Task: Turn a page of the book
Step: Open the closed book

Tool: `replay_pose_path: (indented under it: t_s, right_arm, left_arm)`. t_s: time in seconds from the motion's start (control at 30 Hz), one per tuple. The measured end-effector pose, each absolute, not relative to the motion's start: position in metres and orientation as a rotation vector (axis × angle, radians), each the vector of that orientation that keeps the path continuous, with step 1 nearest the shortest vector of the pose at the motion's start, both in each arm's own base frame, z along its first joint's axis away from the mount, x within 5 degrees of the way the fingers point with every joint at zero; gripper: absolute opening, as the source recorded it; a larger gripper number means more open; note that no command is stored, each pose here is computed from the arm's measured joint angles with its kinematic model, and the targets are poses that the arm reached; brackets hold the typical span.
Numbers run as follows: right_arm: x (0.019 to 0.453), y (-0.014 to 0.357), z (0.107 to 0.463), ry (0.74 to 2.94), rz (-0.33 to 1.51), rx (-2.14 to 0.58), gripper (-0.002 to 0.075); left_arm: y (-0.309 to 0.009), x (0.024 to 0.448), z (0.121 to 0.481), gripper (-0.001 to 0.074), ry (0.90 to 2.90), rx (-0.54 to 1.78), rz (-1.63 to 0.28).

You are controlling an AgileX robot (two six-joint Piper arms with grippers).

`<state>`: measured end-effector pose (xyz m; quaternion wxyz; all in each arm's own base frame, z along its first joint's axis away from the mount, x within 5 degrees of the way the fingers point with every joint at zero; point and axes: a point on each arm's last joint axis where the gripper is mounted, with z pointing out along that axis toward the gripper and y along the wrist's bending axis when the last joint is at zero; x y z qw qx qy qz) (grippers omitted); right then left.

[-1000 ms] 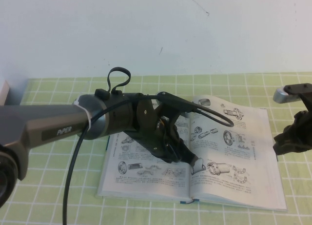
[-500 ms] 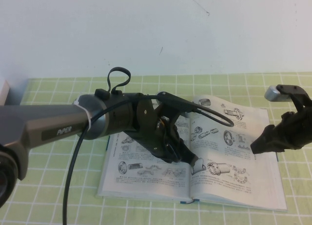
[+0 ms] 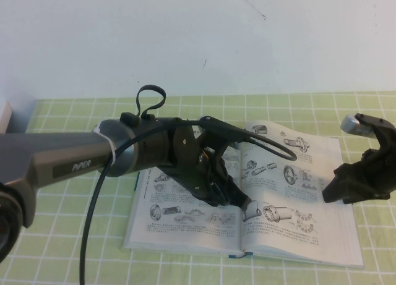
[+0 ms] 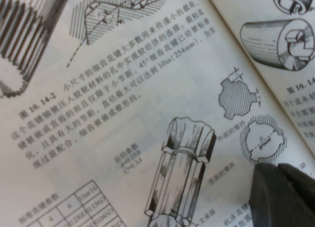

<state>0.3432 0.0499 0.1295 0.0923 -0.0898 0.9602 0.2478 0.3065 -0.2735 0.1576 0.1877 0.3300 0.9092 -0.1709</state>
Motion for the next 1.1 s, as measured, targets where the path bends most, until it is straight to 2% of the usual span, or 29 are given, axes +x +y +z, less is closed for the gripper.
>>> replay_pose_path:
  t_s: [0.27,0.53,1.1]
  right_arm:
    - [0.349,0.049,0.12,2.862,0.871,-0.15,0.0398]
    - [0.35,0.049,0.117,2.828,0.942,-0.171,0.0398]
    - [0.354,0.06,0.114,2.742,1.069,-0.166,0.0333]
  left_arm:
    - [-0.273,0.307,0.158,-0.0003,2.557,0.931,-0.479]
    - [-0.273,0.307,0.157,-0.0003,2.557,0.943,-0.469]
    - [-0.272,0.307,0.157,-0.0003,2.557,0.947,-0.466]
